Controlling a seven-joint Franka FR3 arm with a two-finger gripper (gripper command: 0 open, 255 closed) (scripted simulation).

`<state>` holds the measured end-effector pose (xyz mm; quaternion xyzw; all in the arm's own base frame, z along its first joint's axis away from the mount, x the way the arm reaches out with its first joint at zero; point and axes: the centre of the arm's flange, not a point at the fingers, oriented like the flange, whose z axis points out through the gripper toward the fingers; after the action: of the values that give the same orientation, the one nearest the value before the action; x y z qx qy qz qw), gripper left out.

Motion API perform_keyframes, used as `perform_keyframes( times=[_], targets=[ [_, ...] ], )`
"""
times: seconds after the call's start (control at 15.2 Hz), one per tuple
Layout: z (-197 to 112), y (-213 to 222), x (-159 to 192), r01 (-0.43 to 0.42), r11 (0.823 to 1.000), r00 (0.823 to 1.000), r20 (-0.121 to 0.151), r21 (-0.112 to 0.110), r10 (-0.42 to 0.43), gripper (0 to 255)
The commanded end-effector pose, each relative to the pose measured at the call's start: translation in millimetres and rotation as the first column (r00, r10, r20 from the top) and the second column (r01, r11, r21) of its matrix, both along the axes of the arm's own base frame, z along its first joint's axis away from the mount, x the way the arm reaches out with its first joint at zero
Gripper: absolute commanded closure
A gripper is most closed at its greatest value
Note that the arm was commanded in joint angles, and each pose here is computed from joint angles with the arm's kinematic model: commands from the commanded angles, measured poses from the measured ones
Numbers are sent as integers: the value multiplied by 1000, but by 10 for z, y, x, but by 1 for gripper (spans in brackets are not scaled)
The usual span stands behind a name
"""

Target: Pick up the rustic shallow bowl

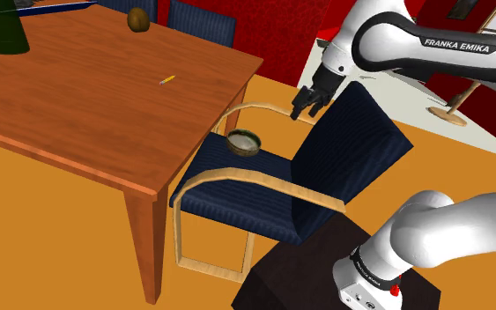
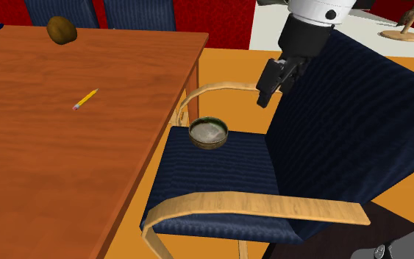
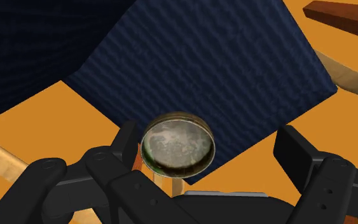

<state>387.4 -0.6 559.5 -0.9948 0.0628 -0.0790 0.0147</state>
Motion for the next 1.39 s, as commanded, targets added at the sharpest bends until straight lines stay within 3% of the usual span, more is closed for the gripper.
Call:
perform_keyframes(
  times=[0.0, 1.32],
  targets=[
    [-191, -80, 195, 3, 1000, 1000, 0, -1, -3, 0],
    [-2071, -962, 1830, 36, 999, 999, -10, -6, -36, 0]
  ],
)
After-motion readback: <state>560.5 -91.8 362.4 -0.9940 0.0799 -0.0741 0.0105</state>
